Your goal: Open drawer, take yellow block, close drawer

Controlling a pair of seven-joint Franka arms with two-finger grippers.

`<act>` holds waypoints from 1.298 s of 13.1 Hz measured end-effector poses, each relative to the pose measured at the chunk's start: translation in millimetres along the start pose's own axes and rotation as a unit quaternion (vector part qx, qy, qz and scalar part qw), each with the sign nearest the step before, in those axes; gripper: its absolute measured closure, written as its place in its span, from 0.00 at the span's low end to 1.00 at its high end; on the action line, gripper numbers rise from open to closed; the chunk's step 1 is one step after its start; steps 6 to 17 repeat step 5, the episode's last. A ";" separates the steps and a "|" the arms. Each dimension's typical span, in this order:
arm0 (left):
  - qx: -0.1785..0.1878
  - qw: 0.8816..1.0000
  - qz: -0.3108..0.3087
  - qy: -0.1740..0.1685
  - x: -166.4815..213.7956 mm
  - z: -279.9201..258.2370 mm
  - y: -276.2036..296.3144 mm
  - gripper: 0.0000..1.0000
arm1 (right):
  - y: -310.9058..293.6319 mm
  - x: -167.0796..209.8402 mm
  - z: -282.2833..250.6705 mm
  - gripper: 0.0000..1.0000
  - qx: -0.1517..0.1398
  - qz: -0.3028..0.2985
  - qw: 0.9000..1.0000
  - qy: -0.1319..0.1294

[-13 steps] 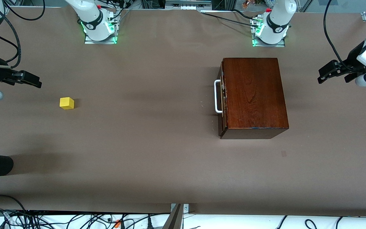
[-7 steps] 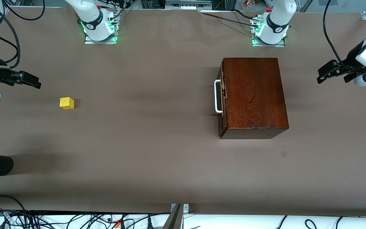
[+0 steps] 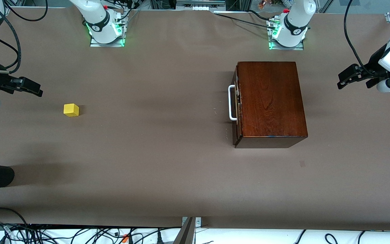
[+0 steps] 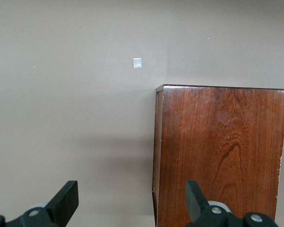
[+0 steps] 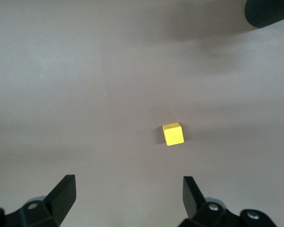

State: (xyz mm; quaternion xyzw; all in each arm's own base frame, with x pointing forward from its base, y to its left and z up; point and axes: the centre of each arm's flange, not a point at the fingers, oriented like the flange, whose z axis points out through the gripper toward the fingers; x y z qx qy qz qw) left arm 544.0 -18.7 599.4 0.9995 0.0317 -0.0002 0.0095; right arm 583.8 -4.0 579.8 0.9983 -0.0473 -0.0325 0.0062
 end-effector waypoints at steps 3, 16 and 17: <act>0.000 1.000 0.000 -0.001 -0.1 0.1 0.0 0.00 | -0.5 -2.9 -5.3 0.00 0.000 -0.001 1.000 0.004; 0.000 1.000 0.000 -0.001 -0.2 0.1 0.0 0.00 | -1.2 -3.0 -5.1 0.00 0.000 -0.001 1.000 0.004; 0.000 1.000 0.000 -0.001 -0.2 0.1 0.0 0.00 | -1.2 -3.0 -5.1 0.00 0.000 -0.001 1.000 0.004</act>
